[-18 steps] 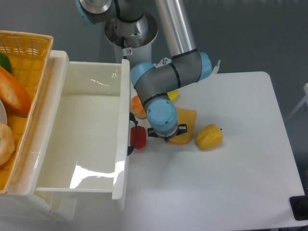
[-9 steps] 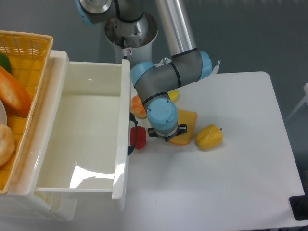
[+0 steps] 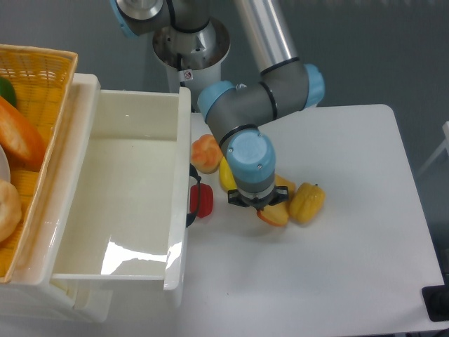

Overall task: Pick up the bread slice
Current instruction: 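Lift the gripped bread slice up off the table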

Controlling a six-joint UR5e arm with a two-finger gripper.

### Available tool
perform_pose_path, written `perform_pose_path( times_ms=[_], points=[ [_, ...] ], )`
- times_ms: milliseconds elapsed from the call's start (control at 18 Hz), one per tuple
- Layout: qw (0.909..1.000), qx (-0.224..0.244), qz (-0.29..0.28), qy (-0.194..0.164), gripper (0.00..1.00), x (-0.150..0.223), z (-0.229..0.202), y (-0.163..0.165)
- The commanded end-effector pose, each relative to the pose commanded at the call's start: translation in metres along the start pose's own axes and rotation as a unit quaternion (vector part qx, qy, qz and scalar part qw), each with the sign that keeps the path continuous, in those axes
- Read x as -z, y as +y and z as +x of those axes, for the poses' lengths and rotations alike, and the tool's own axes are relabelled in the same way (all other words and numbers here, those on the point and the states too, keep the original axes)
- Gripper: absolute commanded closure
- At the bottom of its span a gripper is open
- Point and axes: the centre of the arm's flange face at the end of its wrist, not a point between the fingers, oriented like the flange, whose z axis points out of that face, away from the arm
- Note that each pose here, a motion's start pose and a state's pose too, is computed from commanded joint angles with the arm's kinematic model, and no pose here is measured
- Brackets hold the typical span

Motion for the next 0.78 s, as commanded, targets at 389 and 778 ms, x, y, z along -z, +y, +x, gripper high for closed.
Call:
perform_pose_path(
  times_ms=[389, 778],
  points=[
    [0.9892, -0.141, 0.041, 0.007, 1.0, 0.045, -0.055, 0.008],
    [0.9711, -0.234, 0.043, 0.02, 1.0, 0.079, -0.1, 0.02]
  ],
)
